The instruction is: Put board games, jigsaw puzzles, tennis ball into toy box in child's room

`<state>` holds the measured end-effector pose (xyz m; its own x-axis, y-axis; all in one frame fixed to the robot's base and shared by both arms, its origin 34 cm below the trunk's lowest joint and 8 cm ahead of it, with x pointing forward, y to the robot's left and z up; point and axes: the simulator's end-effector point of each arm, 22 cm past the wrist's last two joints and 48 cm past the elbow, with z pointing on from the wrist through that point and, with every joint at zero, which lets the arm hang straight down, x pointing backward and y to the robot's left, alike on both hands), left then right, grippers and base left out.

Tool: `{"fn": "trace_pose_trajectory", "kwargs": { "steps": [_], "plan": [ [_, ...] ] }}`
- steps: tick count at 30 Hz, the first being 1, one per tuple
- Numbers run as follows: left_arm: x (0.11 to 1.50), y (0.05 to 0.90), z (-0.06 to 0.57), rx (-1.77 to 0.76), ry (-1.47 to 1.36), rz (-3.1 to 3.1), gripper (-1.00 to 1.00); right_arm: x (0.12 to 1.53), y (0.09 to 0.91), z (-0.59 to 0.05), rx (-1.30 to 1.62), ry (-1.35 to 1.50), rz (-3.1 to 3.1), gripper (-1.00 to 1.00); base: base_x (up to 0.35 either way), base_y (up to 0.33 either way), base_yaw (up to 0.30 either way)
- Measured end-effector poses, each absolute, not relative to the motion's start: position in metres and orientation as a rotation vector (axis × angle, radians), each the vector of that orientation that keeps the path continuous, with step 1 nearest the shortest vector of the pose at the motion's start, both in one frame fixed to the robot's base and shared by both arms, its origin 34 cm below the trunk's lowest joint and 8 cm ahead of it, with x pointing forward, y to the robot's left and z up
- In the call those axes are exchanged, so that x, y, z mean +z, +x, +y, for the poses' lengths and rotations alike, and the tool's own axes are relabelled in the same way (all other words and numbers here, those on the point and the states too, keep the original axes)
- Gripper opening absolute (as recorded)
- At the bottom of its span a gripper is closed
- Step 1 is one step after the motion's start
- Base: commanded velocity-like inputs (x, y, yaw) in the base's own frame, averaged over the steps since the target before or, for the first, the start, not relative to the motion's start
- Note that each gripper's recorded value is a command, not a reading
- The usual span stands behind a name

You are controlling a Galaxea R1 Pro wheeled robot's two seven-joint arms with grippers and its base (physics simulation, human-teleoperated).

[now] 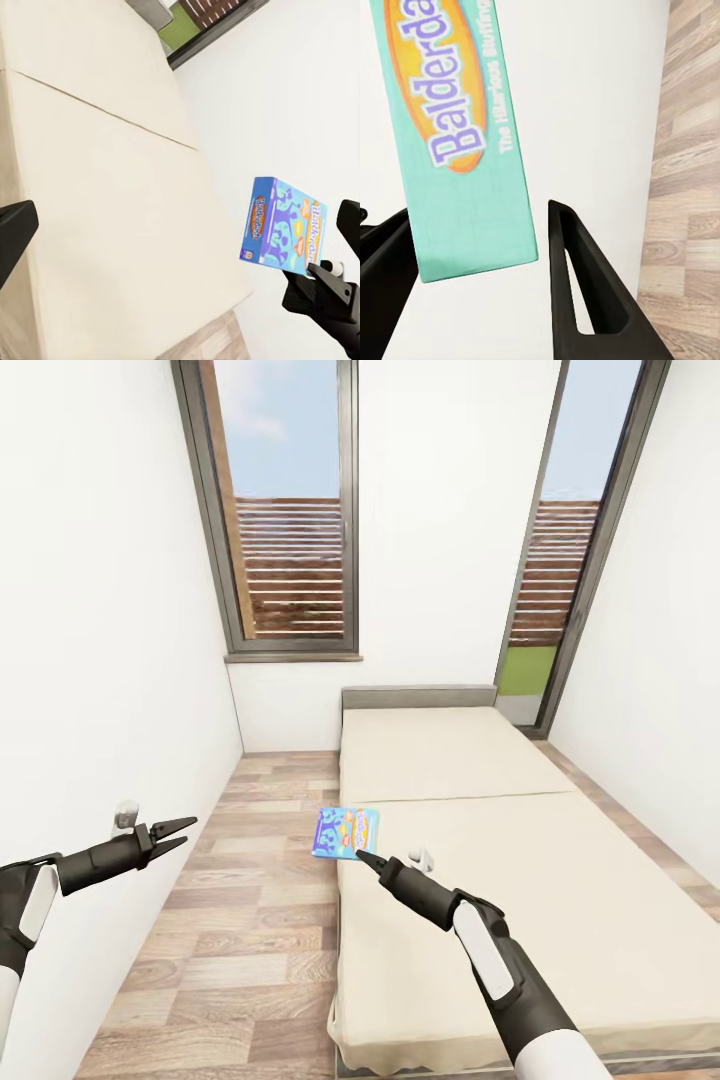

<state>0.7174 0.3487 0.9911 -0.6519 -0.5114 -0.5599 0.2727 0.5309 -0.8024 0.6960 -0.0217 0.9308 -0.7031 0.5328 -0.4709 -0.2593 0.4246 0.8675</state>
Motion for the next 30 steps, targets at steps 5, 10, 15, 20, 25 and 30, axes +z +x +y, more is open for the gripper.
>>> {"fn": "trace_pose_trajectory", "kwargs": {
  "steps": [5,10,15,20,25,30],
  "plan": [
    [0.997,0.717,0.349,-1.201,-0.197,1.95,1.0,0.937,0.695,-0.021,1.353,0.229,1.938,-1.0,0.0,0.0,0.0],
    [1.001,0.717,0.351,-1.187,-0.205,1.96,1.0,0.944,0.694,-0.021,1.353,0.228,1.938,-1.0,0.0,0.0,0.0],
    [1.002,0.717,0.348,-1.175,-0.202,1.98,1.0,0.95,0.693,-0.021,1.352,0.227,1.938,-1.0,0.0,0.0,0.0],
    [1.004,0.715,0.341,-1.172,-0.178,2.008,1.0,0.956,0.693,-0.022,1.351,0.228,1.937,-1.0,0.0,0.0,0.031],
    [1.009,0.713,0.34,-1.171,-0.173,2.012,1.0,0.963,0.692,-0.022,1.35,0.228,1.935,-1.0,0.0,0.0,0.198],
    [1.017,0.712,0.34,-1.168,-0.168,2.009,1.0,0.97,0.691,-0.023,1.348,0.228,1.934,-1.0,0.0,0.0,0.234]
  ]
}}
